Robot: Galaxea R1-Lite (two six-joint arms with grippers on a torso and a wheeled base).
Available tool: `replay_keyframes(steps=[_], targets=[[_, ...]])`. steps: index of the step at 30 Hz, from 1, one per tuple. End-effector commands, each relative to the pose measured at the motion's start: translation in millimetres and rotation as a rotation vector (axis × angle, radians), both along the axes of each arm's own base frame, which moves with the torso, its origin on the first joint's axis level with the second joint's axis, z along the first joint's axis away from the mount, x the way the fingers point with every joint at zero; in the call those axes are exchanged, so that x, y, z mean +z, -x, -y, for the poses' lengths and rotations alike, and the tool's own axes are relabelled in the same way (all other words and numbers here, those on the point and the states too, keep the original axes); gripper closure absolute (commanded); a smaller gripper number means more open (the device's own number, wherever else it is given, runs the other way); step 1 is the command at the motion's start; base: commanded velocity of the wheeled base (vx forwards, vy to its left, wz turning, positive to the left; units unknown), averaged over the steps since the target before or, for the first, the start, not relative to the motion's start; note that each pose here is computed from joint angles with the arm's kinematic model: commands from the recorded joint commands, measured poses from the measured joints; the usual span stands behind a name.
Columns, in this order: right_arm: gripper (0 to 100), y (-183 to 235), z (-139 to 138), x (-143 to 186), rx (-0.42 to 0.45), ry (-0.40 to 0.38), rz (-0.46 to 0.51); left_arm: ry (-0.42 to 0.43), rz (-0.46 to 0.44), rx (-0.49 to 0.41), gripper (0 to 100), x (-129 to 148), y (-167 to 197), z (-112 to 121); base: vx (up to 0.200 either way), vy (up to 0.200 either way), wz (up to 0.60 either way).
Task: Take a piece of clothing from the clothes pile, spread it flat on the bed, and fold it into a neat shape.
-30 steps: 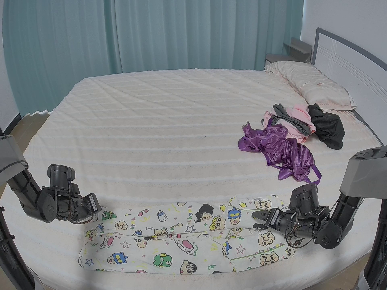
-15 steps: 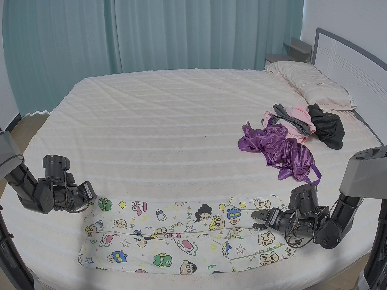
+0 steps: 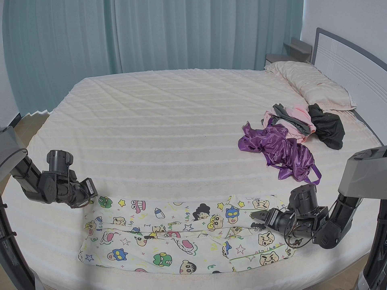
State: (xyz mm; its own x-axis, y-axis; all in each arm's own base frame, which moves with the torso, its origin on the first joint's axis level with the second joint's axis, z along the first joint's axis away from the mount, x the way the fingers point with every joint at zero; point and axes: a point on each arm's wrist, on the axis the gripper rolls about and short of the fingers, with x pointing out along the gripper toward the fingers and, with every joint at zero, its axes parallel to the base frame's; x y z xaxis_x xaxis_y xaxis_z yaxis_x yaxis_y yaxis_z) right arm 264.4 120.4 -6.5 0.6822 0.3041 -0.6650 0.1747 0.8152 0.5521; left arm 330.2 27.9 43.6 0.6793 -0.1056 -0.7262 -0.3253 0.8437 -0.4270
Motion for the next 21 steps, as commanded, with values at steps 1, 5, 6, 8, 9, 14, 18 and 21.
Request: replay_keyframes(steps=[1,5,6,8,9,14,18,21], targets=[[0,0,0,-1,0.0,0.002,-0.004,0.0,-0.023,0.011,100,-10,-5,-4,0.0,0.0,0.0],[0,0,0,-1,0.002,0.001,-0.003,0.002,-0.027,0.012,0,-11,-6,-5,0.0,0.0,0.0],[0,0,0,-1,0.002,0.001,-0.003,0.002,-0.023,0.013,0,-10,-6,-5,0.0,0.0,0.0],[0,0,0,-1,0.002,0.001,-0.003,0.001,-0.015,0.013,0,-8,-6,-5,0.0,0.0,0.0],[0,1,0,-1,0.002,0.002,-0.004,0.0,-0.012,0.013,0,-7,-6,-5,0.0,0.0,0.0],[0,1,0,-1,-0.001,0.003,-0.003,-0.003,0.043,0.011,0,16,2,-3,0.0,0.0,0.0],[0,1,0,-1,0.001,0.003,-0.005,0.013,0.066,-0.003,0,37,12,8,0.0,0.0,0.0],[0,2,0,-1,0.002,0.004,-0.006,0.068,0.074,-0.008,0,52,19,27,0.0,0.0,0.0]])
